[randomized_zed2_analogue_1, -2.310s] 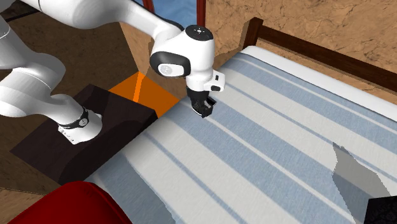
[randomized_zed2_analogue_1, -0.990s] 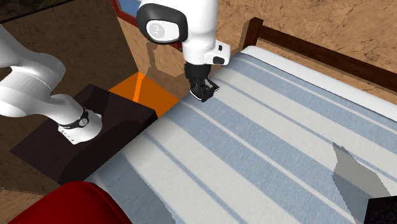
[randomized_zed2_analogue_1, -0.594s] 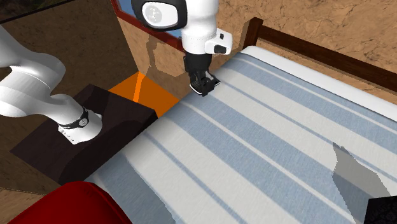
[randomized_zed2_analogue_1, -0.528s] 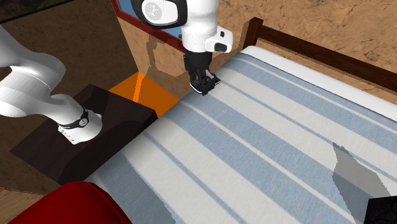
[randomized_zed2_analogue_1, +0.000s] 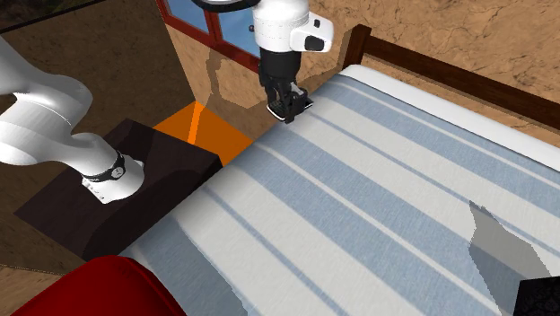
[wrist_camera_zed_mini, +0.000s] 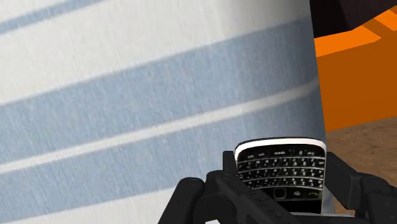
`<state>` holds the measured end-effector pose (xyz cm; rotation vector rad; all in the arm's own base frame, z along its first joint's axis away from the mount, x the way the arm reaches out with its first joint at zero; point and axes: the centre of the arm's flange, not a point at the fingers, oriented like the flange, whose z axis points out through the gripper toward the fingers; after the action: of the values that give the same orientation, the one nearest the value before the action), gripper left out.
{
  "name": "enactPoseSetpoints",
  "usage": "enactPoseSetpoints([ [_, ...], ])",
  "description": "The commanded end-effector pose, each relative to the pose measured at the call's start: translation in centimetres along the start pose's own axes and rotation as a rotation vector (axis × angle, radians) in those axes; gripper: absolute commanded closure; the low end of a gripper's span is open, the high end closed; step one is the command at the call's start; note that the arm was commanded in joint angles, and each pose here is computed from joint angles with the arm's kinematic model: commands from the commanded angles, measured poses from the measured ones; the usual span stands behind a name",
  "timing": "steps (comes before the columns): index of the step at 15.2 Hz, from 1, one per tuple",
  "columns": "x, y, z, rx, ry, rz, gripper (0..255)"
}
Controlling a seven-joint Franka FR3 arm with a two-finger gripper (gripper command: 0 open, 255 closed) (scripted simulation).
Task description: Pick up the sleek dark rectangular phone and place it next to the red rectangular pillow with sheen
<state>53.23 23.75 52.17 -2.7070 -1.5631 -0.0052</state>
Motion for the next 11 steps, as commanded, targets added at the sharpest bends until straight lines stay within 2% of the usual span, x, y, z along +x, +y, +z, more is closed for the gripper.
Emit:
enactPoseSetpoints([
  [1,0.0,-0.1,-1.1,0.0,0.0,0.0,255],
  [5,0.1,-0.1,-3.1,0.0,0.0,0.0,255],
  [11,-7.4,2.4,-3.2,0.0,0.0,0.0,255],
])
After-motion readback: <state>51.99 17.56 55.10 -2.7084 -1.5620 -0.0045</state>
